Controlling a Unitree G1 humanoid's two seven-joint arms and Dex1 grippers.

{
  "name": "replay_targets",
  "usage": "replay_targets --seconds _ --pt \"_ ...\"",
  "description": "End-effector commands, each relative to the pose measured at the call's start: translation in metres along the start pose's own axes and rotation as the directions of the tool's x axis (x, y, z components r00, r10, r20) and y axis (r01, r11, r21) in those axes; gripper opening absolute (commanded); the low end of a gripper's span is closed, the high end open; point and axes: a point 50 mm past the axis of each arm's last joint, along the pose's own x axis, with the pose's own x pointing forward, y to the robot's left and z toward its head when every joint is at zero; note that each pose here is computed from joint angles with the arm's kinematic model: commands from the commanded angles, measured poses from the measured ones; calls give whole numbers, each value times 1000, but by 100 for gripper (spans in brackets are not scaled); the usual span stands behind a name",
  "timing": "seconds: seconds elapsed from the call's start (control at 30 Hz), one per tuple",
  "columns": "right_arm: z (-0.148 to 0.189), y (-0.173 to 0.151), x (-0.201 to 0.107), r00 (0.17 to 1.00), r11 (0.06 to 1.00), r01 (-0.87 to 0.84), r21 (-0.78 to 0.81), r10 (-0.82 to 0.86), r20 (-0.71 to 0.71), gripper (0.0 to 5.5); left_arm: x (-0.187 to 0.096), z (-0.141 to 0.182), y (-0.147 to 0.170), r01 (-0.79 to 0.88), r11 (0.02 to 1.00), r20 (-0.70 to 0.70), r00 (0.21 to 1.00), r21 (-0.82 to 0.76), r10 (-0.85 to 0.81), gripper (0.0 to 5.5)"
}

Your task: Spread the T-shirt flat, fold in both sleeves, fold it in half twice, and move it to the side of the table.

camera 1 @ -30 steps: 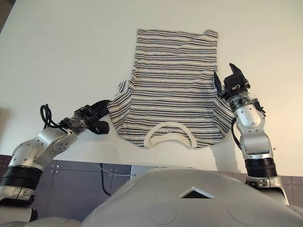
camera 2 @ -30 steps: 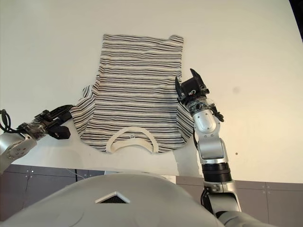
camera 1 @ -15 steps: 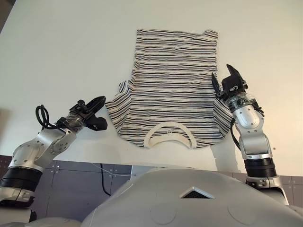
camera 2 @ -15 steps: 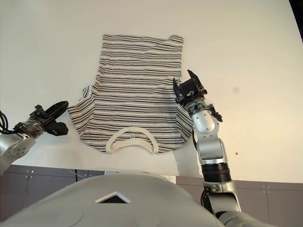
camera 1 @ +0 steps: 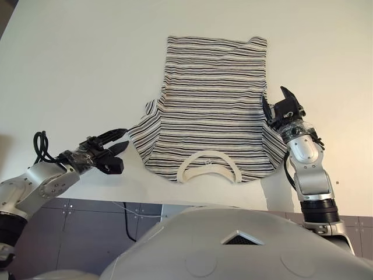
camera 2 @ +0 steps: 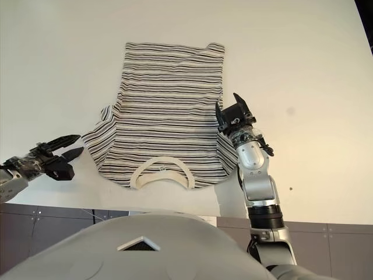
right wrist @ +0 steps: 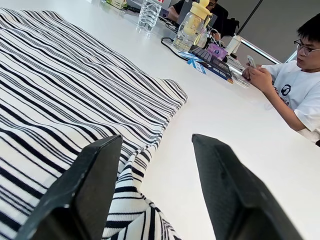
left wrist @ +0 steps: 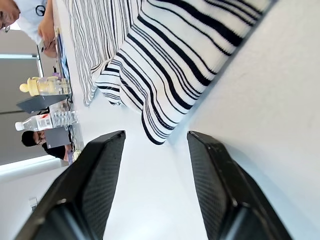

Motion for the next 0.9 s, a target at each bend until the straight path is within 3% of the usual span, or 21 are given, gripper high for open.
replay_targets --seconds 0.03,0.17,0.47,0.67,0.9 --pt "3 -2 3 1000 1000 -2 -9 2 14 258 14 21 -49 259 965 52 965 -37 -257 236" --pt "5 -2 7 1000 1000 -15 -12 15 21 258 29 29 -50 242 969 64 969 -46 -239 236" --pt "4 1 8 1000 1000 -16 -6 16 19 258 24 20 -70 248 961 -94 961 -120 -259 236" --pt "3 0 10 1000 1000 -18 -11 19 23 258 23 17 -73 259 958 -120 954 -124 -273 108" --pt "1 2 9 1000 1000 -22 -10 22 19 258 20 18 -71 195 972 -143 967 -130 -213 63"
